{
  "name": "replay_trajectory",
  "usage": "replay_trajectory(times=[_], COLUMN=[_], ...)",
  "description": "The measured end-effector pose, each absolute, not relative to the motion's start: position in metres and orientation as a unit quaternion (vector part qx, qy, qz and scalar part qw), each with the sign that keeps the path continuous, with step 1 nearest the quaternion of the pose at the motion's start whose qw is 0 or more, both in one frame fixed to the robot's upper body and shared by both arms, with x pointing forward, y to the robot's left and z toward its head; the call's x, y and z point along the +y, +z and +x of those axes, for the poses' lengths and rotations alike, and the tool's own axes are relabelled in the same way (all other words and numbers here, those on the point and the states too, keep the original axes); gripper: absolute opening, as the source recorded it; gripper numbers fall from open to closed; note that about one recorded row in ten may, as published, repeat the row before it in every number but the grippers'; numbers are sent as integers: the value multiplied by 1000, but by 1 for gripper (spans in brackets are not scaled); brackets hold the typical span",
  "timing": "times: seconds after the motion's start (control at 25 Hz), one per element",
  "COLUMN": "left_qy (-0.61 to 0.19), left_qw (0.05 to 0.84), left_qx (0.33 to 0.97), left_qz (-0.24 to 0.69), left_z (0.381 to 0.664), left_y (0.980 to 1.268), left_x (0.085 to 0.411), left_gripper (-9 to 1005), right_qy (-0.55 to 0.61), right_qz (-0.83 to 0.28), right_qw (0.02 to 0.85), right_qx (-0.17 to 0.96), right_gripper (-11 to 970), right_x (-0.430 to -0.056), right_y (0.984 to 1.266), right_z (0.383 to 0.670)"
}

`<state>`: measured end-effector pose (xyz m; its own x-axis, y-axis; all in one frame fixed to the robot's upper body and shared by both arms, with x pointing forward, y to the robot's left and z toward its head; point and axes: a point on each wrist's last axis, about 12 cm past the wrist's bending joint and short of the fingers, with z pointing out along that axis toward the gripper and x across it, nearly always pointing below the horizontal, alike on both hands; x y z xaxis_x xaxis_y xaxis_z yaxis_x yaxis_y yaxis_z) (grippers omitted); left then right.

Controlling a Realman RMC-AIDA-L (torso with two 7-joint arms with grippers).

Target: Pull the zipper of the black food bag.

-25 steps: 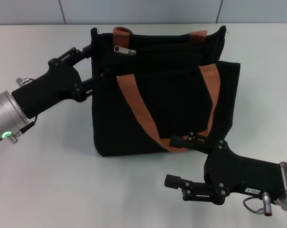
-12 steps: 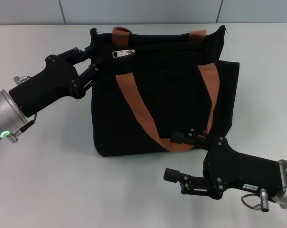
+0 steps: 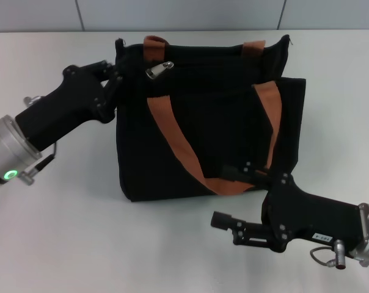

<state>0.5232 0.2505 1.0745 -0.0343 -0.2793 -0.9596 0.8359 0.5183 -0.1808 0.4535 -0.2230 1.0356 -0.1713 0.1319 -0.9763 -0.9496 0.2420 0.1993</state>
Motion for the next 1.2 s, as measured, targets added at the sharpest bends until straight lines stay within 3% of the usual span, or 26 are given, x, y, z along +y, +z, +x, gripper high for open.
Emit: replay_trajectory(times=[0.52, 1.2], left_qy=[-466, -492], left_qw=[626, 630], left_qx=[586, 554], left_qz=[216, 234], left_z=[537, 546], left_y=[1078, 1092], left_x=[231, 214], left_gripper=[26, 31], right_qy=[530, 638], right_qz=[-230, -40], right_qw=[607, 539], right_qx=[546, 548], right_gripper=[786, 780], right_x=[-236, -236], right_y=[1054, 1070], right_z=[458, 490])
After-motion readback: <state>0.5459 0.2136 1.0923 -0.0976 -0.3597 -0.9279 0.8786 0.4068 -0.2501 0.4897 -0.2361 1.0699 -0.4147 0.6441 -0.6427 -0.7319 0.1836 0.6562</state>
